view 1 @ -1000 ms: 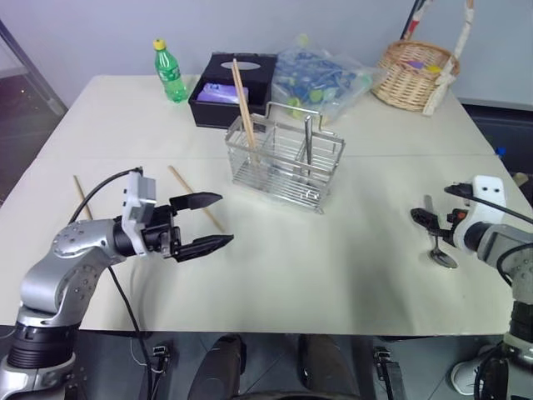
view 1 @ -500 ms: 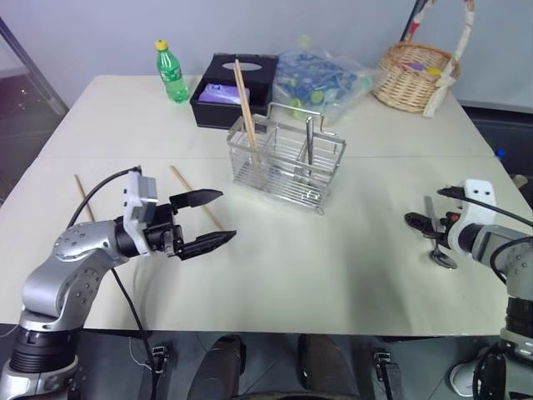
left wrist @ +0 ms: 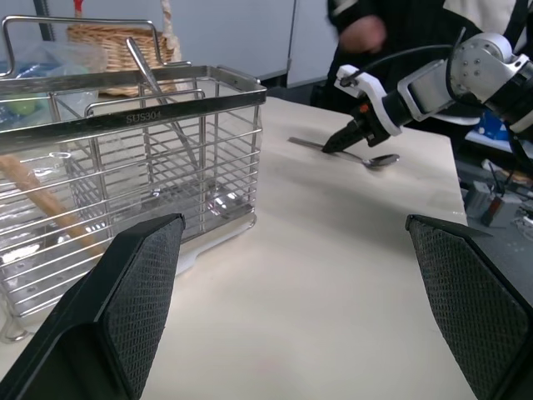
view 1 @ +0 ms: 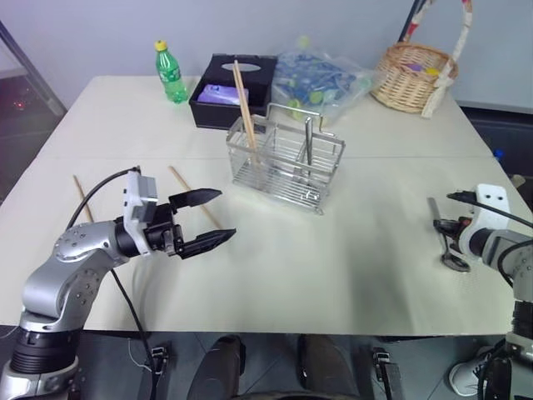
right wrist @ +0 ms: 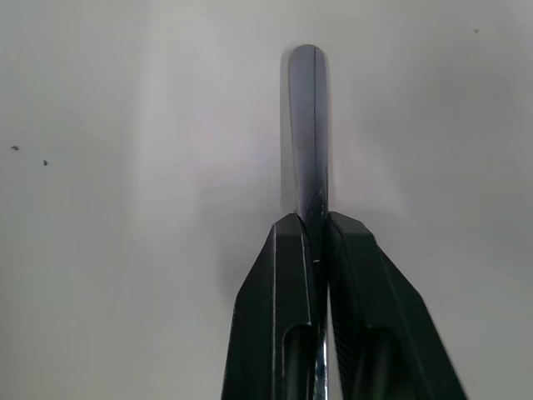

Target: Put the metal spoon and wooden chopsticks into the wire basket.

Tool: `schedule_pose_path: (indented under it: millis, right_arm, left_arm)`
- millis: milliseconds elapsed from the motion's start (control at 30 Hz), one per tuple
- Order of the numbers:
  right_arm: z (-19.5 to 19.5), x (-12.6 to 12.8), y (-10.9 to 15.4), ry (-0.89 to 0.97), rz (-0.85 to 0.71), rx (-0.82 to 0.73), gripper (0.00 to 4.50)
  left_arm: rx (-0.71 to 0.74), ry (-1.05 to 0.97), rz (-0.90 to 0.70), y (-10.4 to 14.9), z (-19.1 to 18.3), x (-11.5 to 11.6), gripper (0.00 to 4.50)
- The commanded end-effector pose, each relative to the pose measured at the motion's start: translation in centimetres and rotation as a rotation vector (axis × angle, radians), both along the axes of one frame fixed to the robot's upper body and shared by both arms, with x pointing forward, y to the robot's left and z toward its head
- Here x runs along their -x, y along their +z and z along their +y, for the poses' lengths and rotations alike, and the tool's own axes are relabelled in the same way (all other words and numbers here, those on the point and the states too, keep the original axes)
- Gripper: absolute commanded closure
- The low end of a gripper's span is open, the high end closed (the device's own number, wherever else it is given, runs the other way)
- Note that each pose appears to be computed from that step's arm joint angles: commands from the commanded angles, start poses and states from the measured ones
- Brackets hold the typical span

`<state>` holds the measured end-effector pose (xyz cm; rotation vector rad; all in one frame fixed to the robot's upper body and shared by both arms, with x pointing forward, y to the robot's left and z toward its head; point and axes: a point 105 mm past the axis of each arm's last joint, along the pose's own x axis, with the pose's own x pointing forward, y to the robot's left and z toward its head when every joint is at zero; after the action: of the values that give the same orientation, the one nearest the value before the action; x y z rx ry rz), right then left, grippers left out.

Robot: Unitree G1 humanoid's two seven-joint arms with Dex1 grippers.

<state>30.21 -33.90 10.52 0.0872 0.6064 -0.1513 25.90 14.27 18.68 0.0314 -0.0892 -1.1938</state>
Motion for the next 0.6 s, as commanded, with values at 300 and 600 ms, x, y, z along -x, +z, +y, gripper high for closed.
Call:
schedule_pose_path:
  millis: [300, 600]
  right_arm:
    - [1.1, -0.4, -0.4, 0.009, 0.004, 0.002, 4.49]
    - [3.3, -4.9, 8.8, 0.06, -0.452, 0.208, 4.49]
  left_arm:
    - [-0.005, -0.006, -0.047, 0.9, 0.2, 0.3, 0.0]
    - [-0.021, 0.012, -0.061, 0.6, 0.9, -0.4, 0.0]
